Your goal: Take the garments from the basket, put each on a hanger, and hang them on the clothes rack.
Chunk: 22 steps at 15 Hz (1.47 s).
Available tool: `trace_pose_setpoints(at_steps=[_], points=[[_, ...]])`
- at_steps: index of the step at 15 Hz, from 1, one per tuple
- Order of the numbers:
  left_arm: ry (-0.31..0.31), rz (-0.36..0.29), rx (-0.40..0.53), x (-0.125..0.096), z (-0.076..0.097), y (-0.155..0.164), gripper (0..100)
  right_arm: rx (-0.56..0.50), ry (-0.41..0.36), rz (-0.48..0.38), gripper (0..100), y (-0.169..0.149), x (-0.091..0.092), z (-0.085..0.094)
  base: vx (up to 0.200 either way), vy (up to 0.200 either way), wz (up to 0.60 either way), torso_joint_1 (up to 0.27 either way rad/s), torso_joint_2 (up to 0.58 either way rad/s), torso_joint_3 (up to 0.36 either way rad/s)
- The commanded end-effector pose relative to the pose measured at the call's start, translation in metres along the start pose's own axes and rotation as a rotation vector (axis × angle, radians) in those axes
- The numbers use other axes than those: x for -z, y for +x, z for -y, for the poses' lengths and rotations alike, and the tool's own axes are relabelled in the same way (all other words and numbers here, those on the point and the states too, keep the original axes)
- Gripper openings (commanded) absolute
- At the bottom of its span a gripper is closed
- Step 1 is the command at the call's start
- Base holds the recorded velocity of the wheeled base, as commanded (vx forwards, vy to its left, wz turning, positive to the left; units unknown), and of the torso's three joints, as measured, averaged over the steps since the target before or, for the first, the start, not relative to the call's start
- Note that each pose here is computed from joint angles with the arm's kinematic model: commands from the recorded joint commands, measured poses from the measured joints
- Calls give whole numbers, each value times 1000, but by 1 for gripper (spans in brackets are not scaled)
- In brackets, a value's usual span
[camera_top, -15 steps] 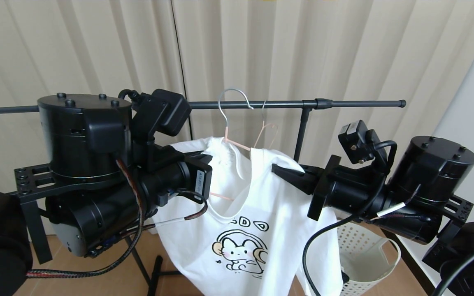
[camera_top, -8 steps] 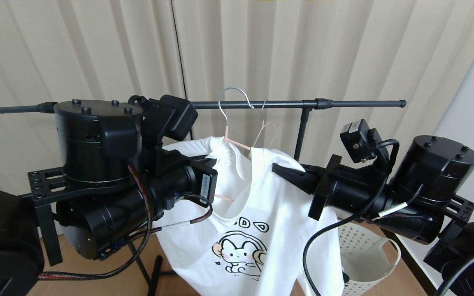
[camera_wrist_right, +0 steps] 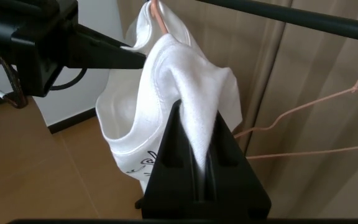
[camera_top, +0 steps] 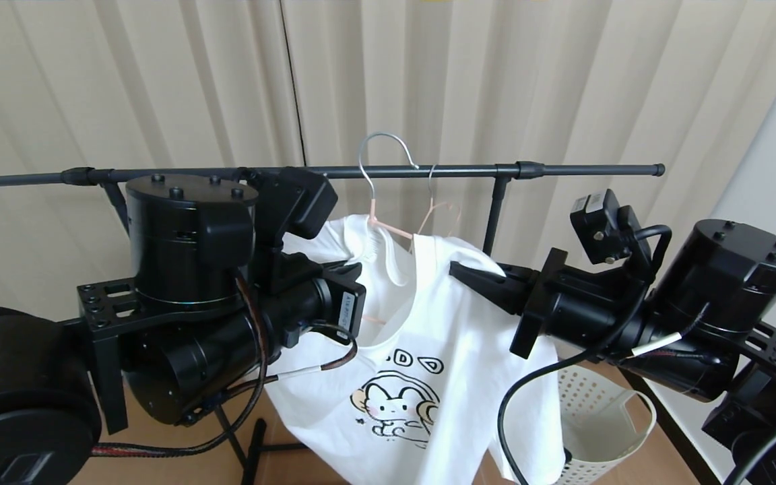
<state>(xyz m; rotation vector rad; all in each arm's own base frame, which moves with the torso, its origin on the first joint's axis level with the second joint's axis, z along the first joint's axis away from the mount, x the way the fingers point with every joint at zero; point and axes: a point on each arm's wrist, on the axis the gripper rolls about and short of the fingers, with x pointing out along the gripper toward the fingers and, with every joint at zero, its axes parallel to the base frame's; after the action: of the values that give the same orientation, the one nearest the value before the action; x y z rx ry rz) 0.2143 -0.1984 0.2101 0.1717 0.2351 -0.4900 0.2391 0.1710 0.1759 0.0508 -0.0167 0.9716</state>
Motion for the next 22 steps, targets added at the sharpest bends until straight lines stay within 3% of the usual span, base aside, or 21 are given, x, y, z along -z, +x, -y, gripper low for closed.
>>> trace_pose_setpoints(at_steps=[1, 3, 4, 9, 22], points=[[2, -13, -1, 3, 2, 6, 0, -4, -5, 13, 0, -3, -4, -2, 0, 0, 0, 0, 0, 0], [2, -13, -9, 2, 3, 9, 0, -6, -6, 16, 0, -5, -5, -3, 0, 0, 0, 0, 0, 0], [1, -11, -9, 1, 3, 11, 100, -6, -6, 17, 0, -6, -6, -4, 0, 0, 0, 0, 0, 0], [2, 5, 4, -2, 10, 6, 100, -7, -11, 24, 0, -6, -8, -5, 0, 0, 0, 0, 0, 0], [-6, 83, 42, -10, 2, -44, 100, -20, -10, 22, 0, -5, -7, -1, 0, 0, 0, 0, 0, 0]])
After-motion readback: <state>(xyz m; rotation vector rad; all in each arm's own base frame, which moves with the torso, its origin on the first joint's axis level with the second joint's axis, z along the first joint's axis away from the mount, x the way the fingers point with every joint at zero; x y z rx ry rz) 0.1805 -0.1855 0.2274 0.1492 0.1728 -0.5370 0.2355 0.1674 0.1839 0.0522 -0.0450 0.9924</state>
